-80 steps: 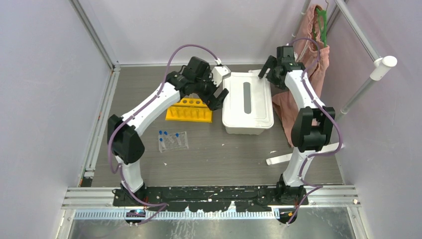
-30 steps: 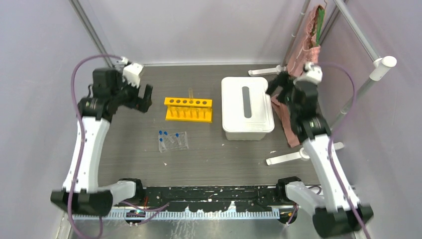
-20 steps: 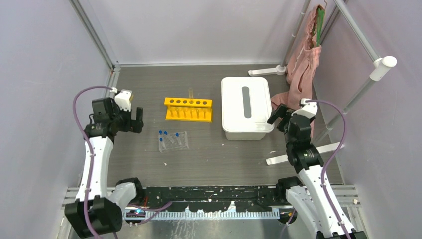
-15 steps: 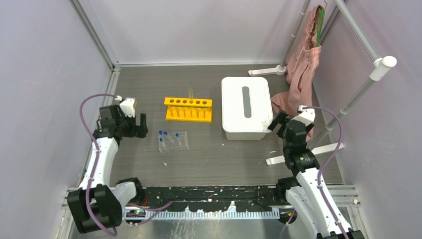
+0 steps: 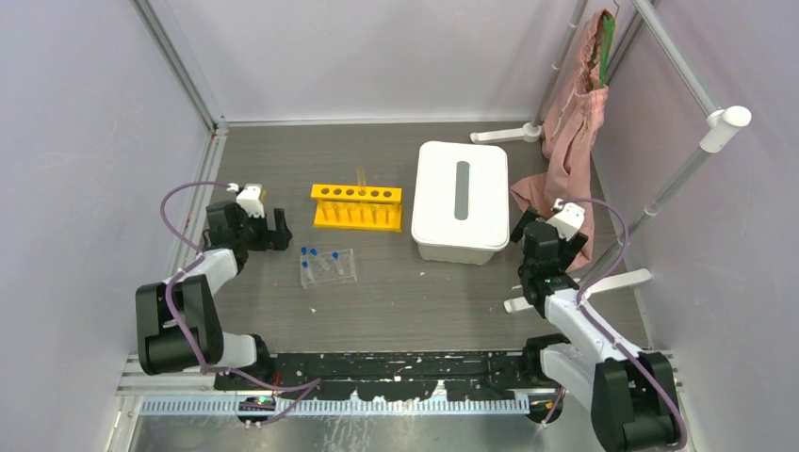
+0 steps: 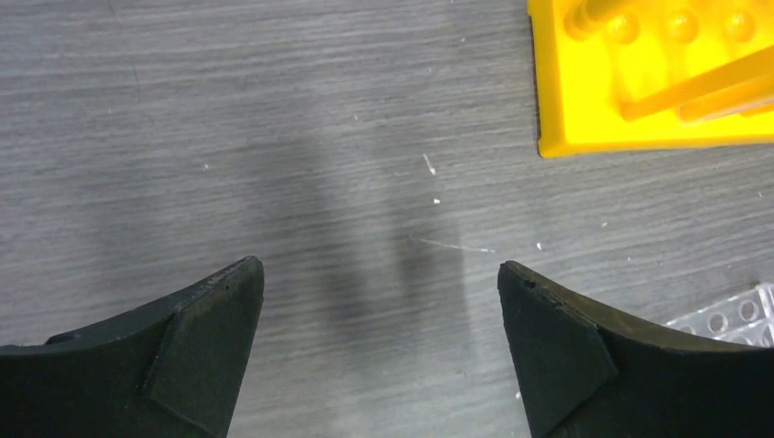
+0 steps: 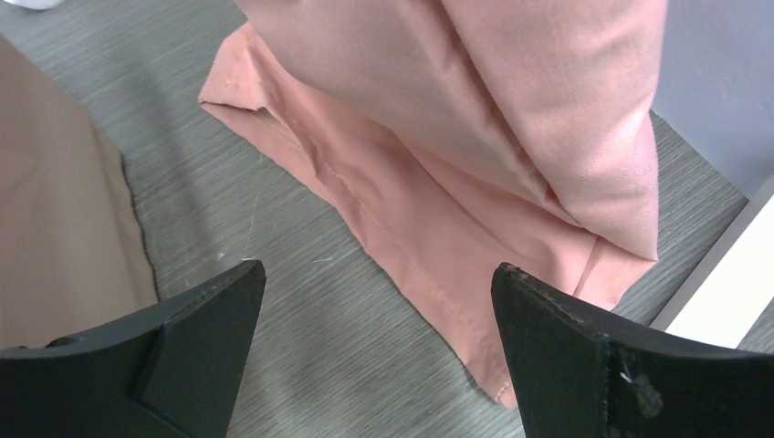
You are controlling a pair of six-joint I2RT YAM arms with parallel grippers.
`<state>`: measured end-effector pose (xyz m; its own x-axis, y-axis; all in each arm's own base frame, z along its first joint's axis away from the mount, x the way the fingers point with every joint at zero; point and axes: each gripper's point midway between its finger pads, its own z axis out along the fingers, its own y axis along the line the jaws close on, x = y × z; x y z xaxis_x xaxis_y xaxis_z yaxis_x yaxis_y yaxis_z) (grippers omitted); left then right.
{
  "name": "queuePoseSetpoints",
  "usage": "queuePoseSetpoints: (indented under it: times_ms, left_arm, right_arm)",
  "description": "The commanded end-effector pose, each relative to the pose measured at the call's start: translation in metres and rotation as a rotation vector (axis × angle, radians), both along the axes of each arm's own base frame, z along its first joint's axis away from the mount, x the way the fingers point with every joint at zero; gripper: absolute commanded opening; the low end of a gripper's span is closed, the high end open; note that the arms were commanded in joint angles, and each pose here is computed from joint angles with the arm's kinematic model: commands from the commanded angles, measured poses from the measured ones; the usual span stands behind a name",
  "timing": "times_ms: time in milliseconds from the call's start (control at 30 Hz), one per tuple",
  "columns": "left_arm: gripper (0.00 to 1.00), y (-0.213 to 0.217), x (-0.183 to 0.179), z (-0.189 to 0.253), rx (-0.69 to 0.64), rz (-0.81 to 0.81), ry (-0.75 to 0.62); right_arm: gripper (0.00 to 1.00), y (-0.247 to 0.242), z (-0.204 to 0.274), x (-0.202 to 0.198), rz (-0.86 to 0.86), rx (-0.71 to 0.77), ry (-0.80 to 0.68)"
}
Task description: Organize the chemistry lab equipment
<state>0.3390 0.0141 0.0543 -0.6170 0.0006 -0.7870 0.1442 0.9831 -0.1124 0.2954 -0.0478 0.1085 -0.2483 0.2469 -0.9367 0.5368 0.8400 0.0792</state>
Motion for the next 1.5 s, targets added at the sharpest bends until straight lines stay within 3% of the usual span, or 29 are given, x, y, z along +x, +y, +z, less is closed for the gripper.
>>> queuePoseSetpoints:
  times_ms: [0,233,467,600,933,1133,1267,1467]
  left_arm:
    - [1.0,0.001,0.035,0.028,0.001,-0.016,-0.21]
    - [1.0,-0.003,0.049,0.032,-0.007,-0.017,-0.294]
    - [1.0,-0.009,0.066,0.021,-0.074,0.021,-0.205]
    - [1.0,-0.016,0.072,0.026,-0.099,0.024,-0.302]
    - [1.0,-0.027,0.066,0.022,-0.013,0.009,-0.31]
    - [1.0,-0.032,0.046,0.028,0.055,0.036,-0.527]
    - [1.0,-0.016,0.057,0.02,0.068,0.138,-0.434]
    - [1.0,-0.02,0.057,0.019,0.064,0.111,-0.419]
  right_arm:
    - [1.0,-0.018,0.006,0.011,-0.072,-0.043,-0.1]
    - [1.0,-0.019,-0.001,0.036,-0.013,-0.051,-0.146]
    - [1.0,-0.026,-0.002,0.056,0.014,-0.052,-0.166]
    - [1.0,-0.019,-0.005,0.066,0.057,-0.032,-0.185]
    - [1.0,-0.007,-0.029,0.076,0.139,-0.044,-0.205]
    - [1.0,-0.007,-0.033,0.077,0.139,-0.039,-0.171]
    - [1.0,-0.008,-0.033,0.078,0.134,-0.039,-0.172]
    - [1.0,-0.011,-0.035,0.085,0.107,-0.028,-0.137]
